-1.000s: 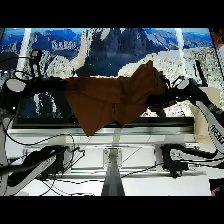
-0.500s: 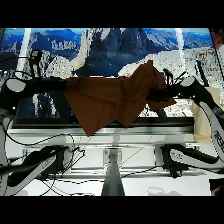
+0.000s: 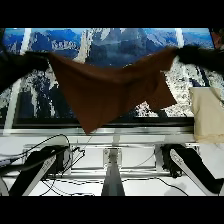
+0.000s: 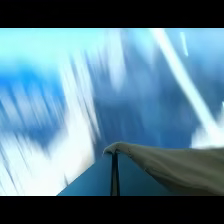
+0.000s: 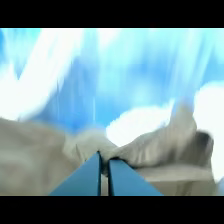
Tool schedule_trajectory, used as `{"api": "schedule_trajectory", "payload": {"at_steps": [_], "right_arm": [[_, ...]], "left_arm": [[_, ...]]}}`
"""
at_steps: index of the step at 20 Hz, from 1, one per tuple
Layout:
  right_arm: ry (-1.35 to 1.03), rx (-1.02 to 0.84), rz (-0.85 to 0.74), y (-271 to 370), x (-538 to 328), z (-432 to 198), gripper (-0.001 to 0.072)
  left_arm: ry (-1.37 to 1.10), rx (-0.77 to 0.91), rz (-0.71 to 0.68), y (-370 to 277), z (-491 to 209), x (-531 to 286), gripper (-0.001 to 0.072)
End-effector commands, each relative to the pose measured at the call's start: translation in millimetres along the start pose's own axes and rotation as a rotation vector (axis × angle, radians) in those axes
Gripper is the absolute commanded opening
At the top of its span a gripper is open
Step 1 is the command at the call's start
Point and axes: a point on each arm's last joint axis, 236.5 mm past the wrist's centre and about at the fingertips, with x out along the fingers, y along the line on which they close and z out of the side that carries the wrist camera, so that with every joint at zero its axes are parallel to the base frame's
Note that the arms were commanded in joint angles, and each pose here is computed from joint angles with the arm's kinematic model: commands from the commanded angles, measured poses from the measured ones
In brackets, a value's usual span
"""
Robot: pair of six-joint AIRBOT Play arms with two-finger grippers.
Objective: Fold the clothes and pants, and hang the long-sleeved shirts on hangers.
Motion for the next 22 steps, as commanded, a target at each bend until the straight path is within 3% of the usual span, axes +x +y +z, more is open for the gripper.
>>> {"api": "schedule_trajectory", "payload": {"at_steps": [1, 3, 9, 12, 15, 18, 22], "right_arm": [[-0.493, -0.158, -0.06, 45.2, -133.0, 123.5, 0.0017], [-0.624, -0.208, -0.062, 66.9, -183.1, 145.2, 0.0018], [-0.755, -0.234, -0.005, 105.0, -247.3, 151.4, 0.0018], [-0.767, -0.224, 0.005, 106.0, -247.8, 154.5, 0.0017], [-0.682, -0.233, -0.064, 77.9, -208.3, 155.4, 0.0016], [-0.423, -0.177, -0.053, 45.1, -120.6, 125.5, 0.0017], [0.109, -0.063, 0.006, -5.4, 16.0, 19.1, 0.0017]], "left_arm": [[-0.497, 0.054, 0.165, 6.6, 135.4, -103.9, 0.0012], [-0.709, 0.022, 0.205, 1.2, 174.2, -168.9, 0.0013], [-1.041, 0.054, 0.238, -30.0, 208.2, -304.6, 0.0013], [-1.078, 0.054, 0.244, -32.4, 210.1, -318.8, 0.0011], [-0.887, 0.045, 0.197, -25.5, 194.6, -251.1, 0.0009], [-0.593, -0.058, 0.132, -3.8, 152.4, -139.1, 0.001], [-0.011, -0.125, 0.082, 32.8, 3.2, 33.2, 0.0012]]}}
